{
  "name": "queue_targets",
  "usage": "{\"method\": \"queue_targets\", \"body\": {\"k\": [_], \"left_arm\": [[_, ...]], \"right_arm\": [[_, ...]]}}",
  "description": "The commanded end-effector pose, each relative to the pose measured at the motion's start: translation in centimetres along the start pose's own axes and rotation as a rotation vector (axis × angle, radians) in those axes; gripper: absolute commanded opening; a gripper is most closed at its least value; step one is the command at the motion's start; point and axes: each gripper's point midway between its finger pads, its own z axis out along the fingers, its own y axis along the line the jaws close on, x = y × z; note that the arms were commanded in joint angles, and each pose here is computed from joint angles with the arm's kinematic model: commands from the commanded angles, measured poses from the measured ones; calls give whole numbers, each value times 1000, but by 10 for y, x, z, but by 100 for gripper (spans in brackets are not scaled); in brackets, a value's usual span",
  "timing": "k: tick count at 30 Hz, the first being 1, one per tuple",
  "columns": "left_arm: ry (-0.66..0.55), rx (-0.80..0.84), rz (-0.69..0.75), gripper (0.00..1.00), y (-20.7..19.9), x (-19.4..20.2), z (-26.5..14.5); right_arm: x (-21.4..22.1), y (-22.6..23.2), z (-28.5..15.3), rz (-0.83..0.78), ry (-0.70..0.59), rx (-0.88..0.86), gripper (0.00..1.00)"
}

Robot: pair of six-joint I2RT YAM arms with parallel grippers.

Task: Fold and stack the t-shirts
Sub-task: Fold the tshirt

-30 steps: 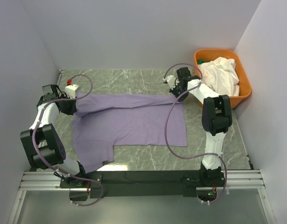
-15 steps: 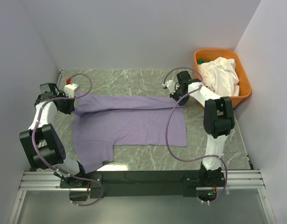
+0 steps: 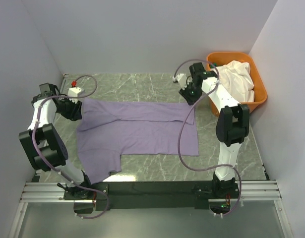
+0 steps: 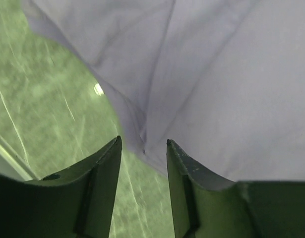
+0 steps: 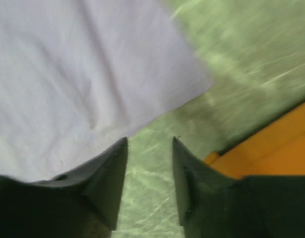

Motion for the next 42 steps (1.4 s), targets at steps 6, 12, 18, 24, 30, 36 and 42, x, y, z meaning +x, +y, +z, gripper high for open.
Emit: {"method": "queue_targets", "body": {"k": [6,12,18,24,30,36,42], "left_arm": [[1,94,-117,47,0,-25,50],[14,224,-200,57,-18,-40,82],[24,246,-230,58,-23,-49,107],[47,266,-220,60,-30,-53,122],[50,256,-206,60,-32,-51,121],[49,249,-182,61,-35,-48,118],[45,238,-165,61,-36,-49,114]], "right_arm": [[-20,9,24,189,61,-122,27],[-2,29,41,218,140,-168,26],[14,23,57,254,198,-109,26],[7,7,56,323,181,-55,29],[10,-3,38,458,141,-44,41],[21,-8,40,576,135,-49,49],[16,-25,45,631,101,-27,56]]}}
